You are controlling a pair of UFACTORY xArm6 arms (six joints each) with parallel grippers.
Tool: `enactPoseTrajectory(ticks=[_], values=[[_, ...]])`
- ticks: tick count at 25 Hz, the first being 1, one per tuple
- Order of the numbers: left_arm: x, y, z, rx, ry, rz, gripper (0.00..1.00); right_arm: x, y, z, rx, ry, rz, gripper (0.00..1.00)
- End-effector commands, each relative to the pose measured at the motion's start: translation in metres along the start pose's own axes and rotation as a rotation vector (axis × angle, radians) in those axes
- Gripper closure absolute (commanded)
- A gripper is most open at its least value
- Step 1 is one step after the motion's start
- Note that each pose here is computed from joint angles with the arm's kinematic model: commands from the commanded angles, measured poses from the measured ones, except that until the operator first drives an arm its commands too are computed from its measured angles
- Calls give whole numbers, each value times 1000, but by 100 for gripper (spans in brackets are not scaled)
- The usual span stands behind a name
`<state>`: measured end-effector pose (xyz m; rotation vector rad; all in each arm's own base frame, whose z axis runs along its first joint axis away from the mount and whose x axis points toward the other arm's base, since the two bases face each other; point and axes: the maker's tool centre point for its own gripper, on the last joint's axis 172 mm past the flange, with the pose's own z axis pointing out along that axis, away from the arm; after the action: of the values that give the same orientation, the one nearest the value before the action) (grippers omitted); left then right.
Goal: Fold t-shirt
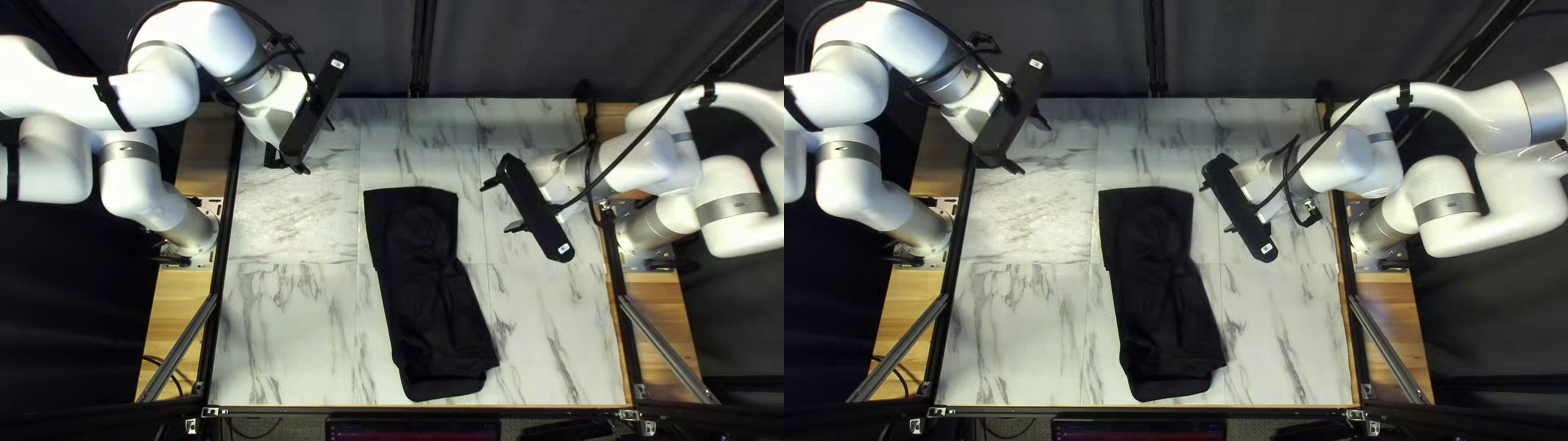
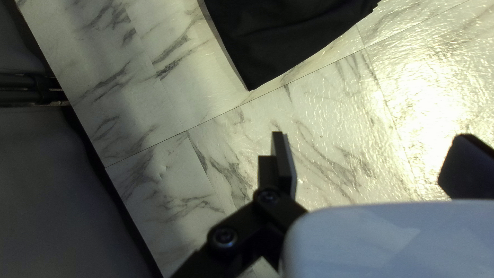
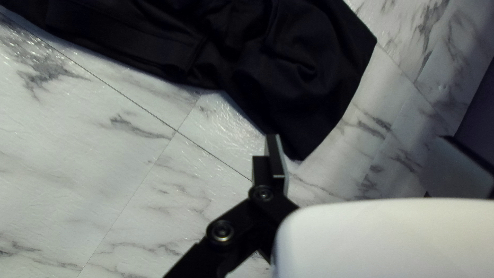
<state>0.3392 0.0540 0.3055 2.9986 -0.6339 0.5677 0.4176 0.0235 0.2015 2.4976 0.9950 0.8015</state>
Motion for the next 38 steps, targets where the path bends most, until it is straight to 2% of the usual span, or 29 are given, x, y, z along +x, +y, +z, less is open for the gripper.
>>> enactPoseTrajectory(ticks=[1, 14, 17, 19, 21, 24, 26, 29, 31, 35, 38], values=[[0, 0, 0, 0, 0, 0, 0, -5, -7, 42, -35, 47, -42, 0], [0, 0, 0, 0, 0, 0, 0, -8, -8, 42, -32, 43, -42, 0], [0, 0, 0, 0, 0, 0, 0, 9, 8, 41, -12, 49, -23, 0], [0, 0, 0, 0, 0, 0, 0, 27, 24, 35, 15, 31, -14, 0], [0, 0, 0, 0, 0, 0, 0, 45, 45, 23, 48, -13, -6, 0], [0, 0, 0, 0, 0, 0, 0, 51, 59, 15, 81, -70, 12, 0], [0, 0, 0, 0, 0, 0, 0, 46, 61, 22, 114, -102, 33, 0], [0, 0, 0, 0, 0, 0, 0, 33, 52, 42, 158, -110, 54, 0], [0, 0, 0, 0, 0, 0, 0, 15, 37, 62, 207, -105, 72, 0], [0, 0, 0, 0, 0, 0, 0, -7, 6, 76, 280, -97, 100, 0], [0, 0, 0, 0, 0, 0, 0, -14, 0, 71, 269, -116, 121, 0]])
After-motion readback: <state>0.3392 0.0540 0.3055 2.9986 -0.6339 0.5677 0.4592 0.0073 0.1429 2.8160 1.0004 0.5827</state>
